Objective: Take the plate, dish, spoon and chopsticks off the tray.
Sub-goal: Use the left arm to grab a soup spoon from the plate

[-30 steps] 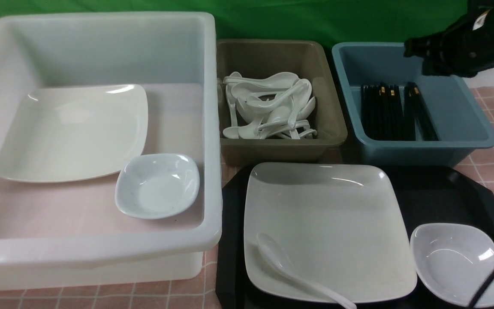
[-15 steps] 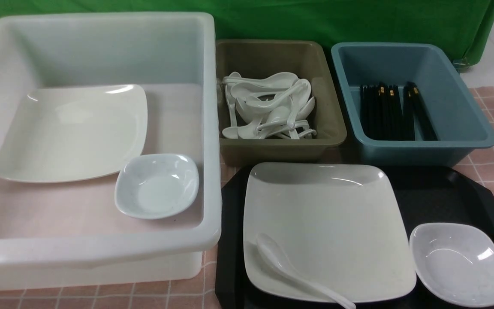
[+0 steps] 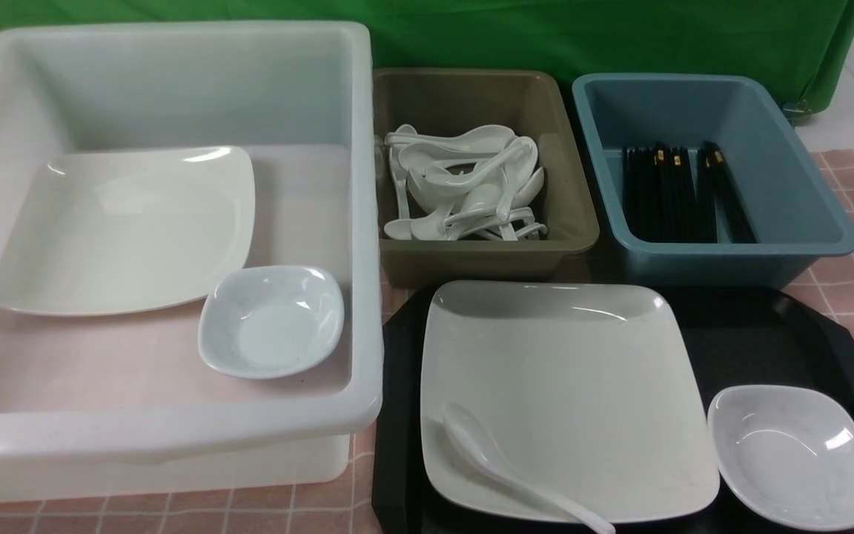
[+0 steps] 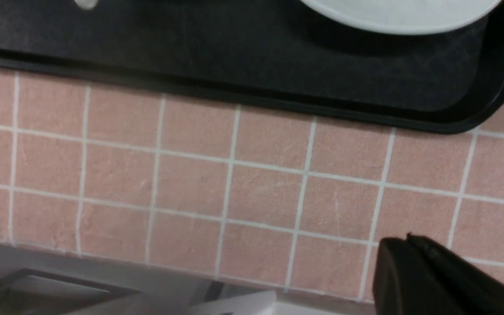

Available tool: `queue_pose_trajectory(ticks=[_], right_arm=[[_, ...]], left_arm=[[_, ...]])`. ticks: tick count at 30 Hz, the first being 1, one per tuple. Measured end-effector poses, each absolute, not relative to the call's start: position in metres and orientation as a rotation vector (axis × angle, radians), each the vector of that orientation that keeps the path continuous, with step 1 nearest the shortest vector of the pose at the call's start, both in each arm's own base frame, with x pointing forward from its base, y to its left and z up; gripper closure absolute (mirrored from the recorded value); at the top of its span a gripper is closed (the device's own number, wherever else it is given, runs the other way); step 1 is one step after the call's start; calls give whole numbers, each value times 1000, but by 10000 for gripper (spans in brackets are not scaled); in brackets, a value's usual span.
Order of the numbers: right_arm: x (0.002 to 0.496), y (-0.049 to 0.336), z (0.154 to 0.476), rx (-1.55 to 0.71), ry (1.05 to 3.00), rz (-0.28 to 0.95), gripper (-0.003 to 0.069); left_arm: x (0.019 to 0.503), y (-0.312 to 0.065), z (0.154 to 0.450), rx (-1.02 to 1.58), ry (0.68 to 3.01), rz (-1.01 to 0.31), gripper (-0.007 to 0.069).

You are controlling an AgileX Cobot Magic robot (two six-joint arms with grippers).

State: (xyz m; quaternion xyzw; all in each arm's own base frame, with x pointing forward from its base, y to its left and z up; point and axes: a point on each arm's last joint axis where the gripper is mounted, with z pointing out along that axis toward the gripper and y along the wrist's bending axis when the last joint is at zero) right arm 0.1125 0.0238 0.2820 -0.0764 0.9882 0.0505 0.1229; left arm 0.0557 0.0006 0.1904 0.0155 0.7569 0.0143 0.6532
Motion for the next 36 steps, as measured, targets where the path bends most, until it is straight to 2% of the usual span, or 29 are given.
queue_pose_trajectory(ticks=[6, 9, 10, 12, 13, 14, 16, 19, 21, 24, 27, 30, 34, 36], right_arm=[[99, 25, 285, -218, 2809, 195, 603], [97, 33, 289, -293, 2754, 323, 597], [97, 34, 289, -313, 2748, 331, 596], [98, 45, 293, -434, 2670, 487, 586], [98, 46, 294, -444, 2661, 500, 586], [100, 54, 297, -519, 2602, 605, 570], [103, 63, 300, -596, 2529, 728, 523], [112, 73, 302, -662, 2450, 850, 420], [123, 80, 298, -682, 2434, 910, 328], [138, 93, 286, -728, 2468, 947, 261], [146, 106, 276, -770, 2486, 948, 242], [163, 134, 257, -892, 2530, 864, 213], [189, 167, 239, -998, 2607, 690, 162], [206, 183, 228, -1062, 2651, 555, 134]], left_arm=[[56, 0, 192, 5, 1697, -9, 621], [56, -3, 195, -89, 1665, -131, 621], [56, -3, 195, -99, 1662, -143, 621], [56, -3, 196, -130, 1655, -182, 621], [56, -3, 196, -130, 1655, -182, 621], [56, -3, 196, -138, 1654, -192, 621], [56, -4, 196, -140, 1653, -195, 621], [56, -4, 196, -140, 1653, -195, 621], [56, -4, 196, -140, 1653, -195, 621], [56, -4, 196, -140, 1653, -195, 621], [56, -4, 196, -141, 1653, -197, 621], [56, -4, 196, -142, 1653, -198, 621], [56, -4, 196, -142, 1653, -198, 621], [56, -4, 196, -142, 1653, -198, 621]])
